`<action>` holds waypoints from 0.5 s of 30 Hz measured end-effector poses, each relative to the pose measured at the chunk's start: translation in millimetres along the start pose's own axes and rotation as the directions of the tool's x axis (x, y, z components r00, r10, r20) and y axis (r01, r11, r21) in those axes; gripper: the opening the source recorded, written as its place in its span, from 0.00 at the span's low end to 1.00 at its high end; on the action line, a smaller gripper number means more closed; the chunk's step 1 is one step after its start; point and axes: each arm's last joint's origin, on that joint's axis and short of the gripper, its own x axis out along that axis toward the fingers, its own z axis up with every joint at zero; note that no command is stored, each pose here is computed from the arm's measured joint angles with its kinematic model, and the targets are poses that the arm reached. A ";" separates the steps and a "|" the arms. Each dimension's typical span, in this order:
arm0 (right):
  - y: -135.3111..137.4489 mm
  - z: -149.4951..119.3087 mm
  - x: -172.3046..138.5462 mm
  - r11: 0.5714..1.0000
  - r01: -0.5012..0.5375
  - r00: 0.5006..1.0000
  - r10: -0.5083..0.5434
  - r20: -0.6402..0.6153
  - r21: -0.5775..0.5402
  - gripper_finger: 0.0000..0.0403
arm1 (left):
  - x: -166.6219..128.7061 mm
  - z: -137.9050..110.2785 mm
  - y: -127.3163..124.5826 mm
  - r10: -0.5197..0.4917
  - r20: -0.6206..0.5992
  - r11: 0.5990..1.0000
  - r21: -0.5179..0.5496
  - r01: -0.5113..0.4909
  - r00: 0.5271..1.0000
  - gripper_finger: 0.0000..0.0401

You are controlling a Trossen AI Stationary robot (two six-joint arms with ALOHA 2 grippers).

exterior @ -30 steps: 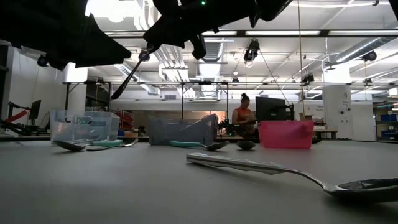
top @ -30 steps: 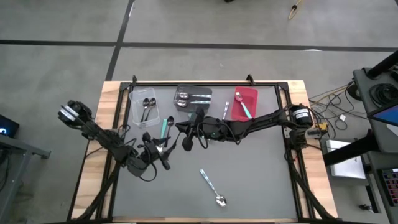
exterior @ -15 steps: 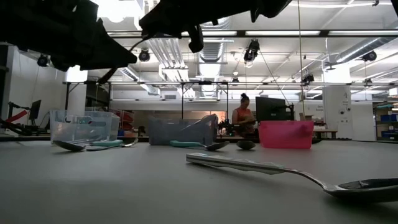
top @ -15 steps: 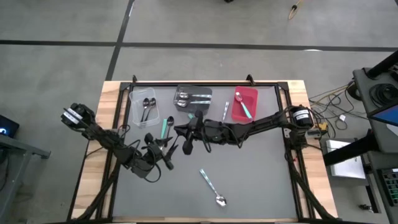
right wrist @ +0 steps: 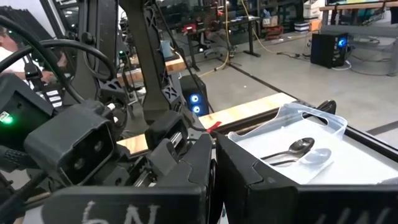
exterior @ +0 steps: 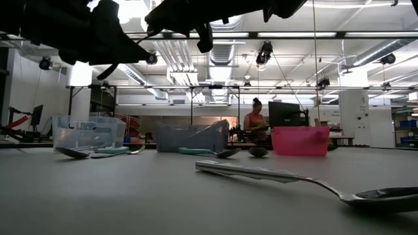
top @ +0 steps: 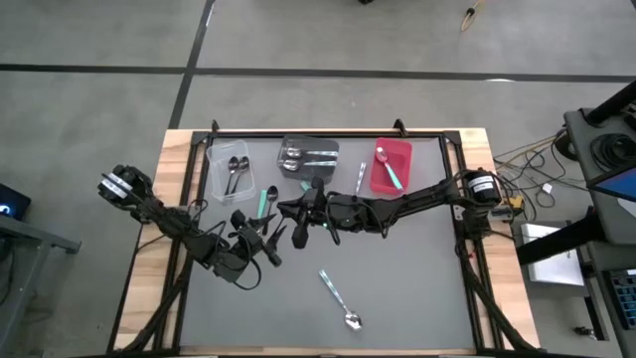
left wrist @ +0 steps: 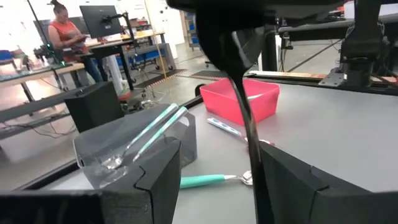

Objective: Sort silverware by color (type)
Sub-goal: Put the bottom black spoon into the transparent bin

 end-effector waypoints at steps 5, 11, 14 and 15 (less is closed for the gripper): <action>0.8 0.5 -0.2 1.000 -0.003 1.000 0.003 0.006 0.002 0.03 | 1.9 4.0 -1.8 0.007 0.003 1.000 0.023 -0.008 1.000 0.46; 0.9 0.5 -0.3 1.000 -0.003 1.000 0.003 0.006 0.002 0.03 | 2.8 13.0 -6.7 0.010 0.010 0.999 0.040 -0.010 1.000 0.46; 0.9 0.5 -0.3 1.000 -0.003 1.000 0.003 0.007 0.002 0.03 | 3.5 20.8 -10.7 0.009 0.016 0.998 0.064 -0.010 1.000 0.46; 0.9 0.5 -0.3 1.000 -0.003 1.000 0.003 0.006 0.002 0.03 | 3.6 23.1 -11.8 0.008 0.017 0.997 0.074 -0.010 1.000 0.46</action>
